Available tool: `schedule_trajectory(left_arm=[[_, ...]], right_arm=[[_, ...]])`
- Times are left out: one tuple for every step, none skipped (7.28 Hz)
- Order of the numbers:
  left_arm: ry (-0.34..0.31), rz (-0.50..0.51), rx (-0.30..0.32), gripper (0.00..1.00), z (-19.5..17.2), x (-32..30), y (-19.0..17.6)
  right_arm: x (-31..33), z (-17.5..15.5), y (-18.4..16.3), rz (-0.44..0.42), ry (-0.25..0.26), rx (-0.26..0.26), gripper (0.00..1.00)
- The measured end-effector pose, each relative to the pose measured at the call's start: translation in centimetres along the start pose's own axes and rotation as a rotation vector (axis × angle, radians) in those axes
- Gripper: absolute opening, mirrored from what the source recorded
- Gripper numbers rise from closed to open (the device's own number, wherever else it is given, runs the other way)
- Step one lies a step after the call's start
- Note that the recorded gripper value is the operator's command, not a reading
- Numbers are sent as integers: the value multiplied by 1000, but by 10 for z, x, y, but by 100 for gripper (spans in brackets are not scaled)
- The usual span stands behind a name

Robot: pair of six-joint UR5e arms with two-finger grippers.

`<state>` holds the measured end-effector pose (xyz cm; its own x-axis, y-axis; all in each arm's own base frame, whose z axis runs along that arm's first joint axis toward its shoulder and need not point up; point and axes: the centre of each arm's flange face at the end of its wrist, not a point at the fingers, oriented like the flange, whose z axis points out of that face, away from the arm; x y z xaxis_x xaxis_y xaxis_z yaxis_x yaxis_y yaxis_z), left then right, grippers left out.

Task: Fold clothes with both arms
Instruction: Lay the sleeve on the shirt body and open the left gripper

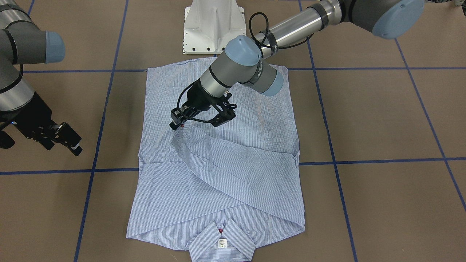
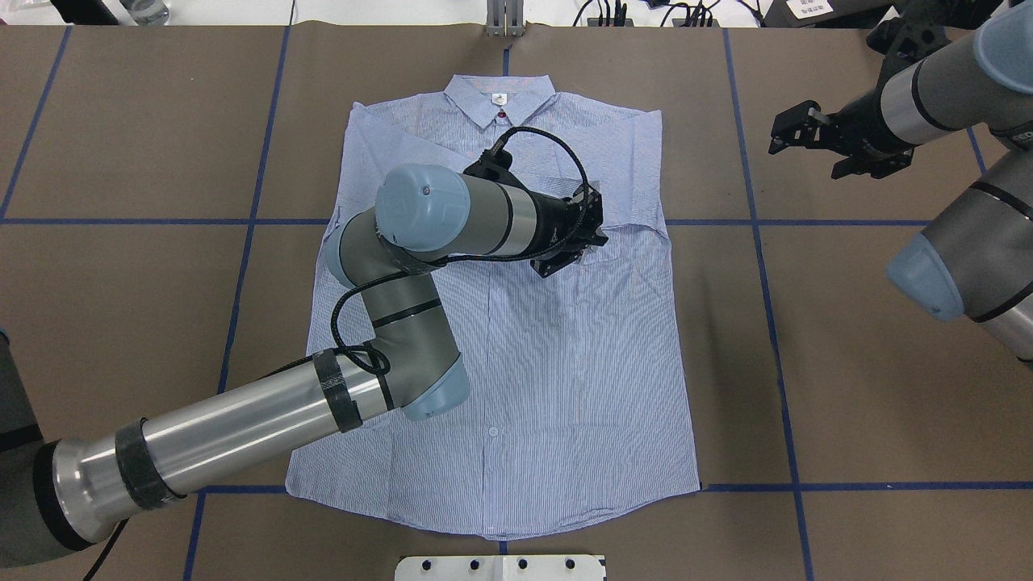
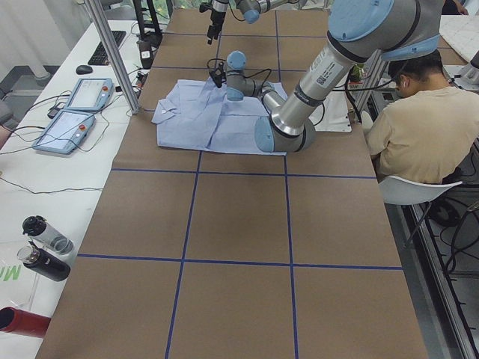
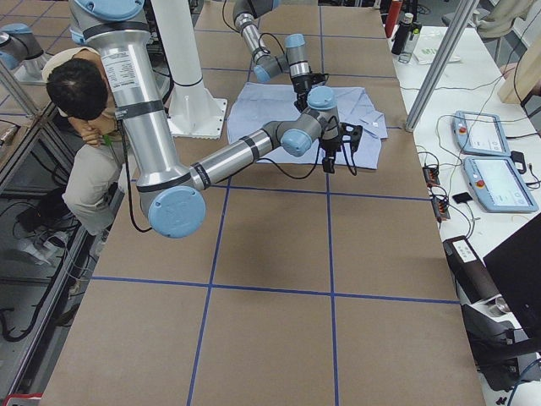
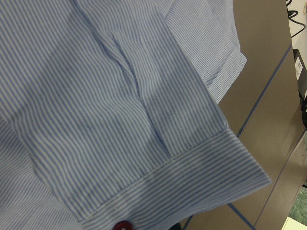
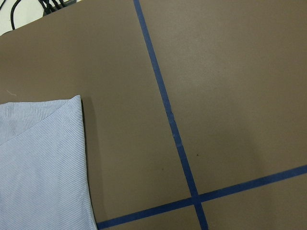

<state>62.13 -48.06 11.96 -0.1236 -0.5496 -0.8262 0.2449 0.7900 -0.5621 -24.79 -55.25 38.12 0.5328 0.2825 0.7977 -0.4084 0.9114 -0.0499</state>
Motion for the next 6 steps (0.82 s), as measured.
schedule_trajectory(left_arm=[[-4,1,-1,0,4,-2,4],[-8,2,-5,0,6,-5,8],[-10,3,-9,0,10,-8,14],[-8,3,-6,0,14,-12,22],[-4,3,1,2,17,-14,27],[-3,3,5,44,20,-14,29]], right_arm=[[1,1,0,1,2,0,100],[1,1,-1,2,3,0,100],[2,2,-1,3,4,-1,100],[2,3,-1,4,7,-1,100],[3,4,-2,6,9,-2,100],[3,4,-2,7,9,-2,100]])
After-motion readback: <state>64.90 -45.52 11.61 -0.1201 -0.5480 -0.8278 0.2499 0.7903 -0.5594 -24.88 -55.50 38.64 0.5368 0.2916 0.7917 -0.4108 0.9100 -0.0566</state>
